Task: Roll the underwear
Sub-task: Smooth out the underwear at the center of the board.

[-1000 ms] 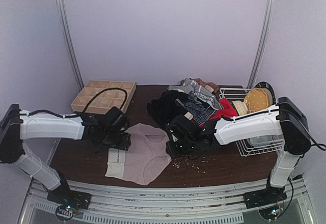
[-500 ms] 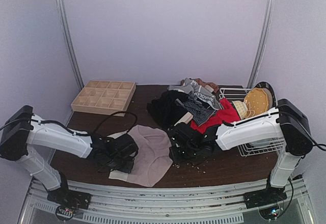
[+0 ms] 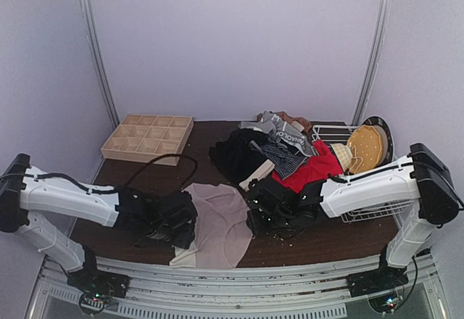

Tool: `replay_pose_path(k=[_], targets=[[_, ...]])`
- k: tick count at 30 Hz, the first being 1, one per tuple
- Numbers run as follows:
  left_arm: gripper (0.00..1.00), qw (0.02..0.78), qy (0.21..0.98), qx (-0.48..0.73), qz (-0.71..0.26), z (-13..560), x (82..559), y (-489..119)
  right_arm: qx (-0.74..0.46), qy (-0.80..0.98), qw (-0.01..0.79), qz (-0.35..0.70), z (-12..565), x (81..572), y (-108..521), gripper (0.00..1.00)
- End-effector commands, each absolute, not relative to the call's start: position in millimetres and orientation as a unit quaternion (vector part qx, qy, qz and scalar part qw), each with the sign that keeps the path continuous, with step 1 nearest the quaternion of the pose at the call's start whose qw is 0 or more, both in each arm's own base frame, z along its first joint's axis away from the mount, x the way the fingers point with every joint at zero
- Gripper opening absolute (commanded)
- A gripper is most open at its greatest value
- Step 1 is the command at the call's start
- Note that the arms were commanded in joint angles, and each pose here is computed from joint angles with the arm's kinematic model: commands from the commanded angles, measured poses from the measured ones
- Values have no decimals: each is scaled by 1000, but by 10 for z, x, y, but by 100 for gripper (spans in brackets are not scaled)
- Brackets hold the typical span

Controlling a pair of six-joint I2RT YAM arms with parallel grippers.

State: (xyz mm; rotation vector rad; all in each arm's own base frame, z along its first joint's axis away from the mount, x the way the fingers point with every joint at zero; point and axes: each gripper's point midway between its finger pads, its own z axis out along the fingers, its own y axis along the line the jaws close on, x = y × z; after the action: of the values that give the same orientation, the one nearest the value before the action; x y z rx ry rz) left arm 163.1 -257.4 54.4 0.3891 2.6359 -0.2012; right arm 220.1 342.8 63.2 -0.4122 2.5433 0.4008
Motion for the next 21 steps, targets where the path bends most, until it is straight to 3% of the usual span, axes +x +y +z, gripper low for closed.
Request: replay_pose_path(k=[1,6,15,21], targets=[[59,270,955,106,-67,775,1952,-2254,-147,949,250,120,452,2131,3434,48],[55,274,954,89,-88,723,2095,-2155,-145,954,244,99,303,2183,3471,45],[52,252,959,89,-89,423,2013,-2126,-123,964,232,39,51,2346,3169,16],[50,257,960,77,-76,321,2138,-2064,-114,967,229,0,37,2521,2884,13]])
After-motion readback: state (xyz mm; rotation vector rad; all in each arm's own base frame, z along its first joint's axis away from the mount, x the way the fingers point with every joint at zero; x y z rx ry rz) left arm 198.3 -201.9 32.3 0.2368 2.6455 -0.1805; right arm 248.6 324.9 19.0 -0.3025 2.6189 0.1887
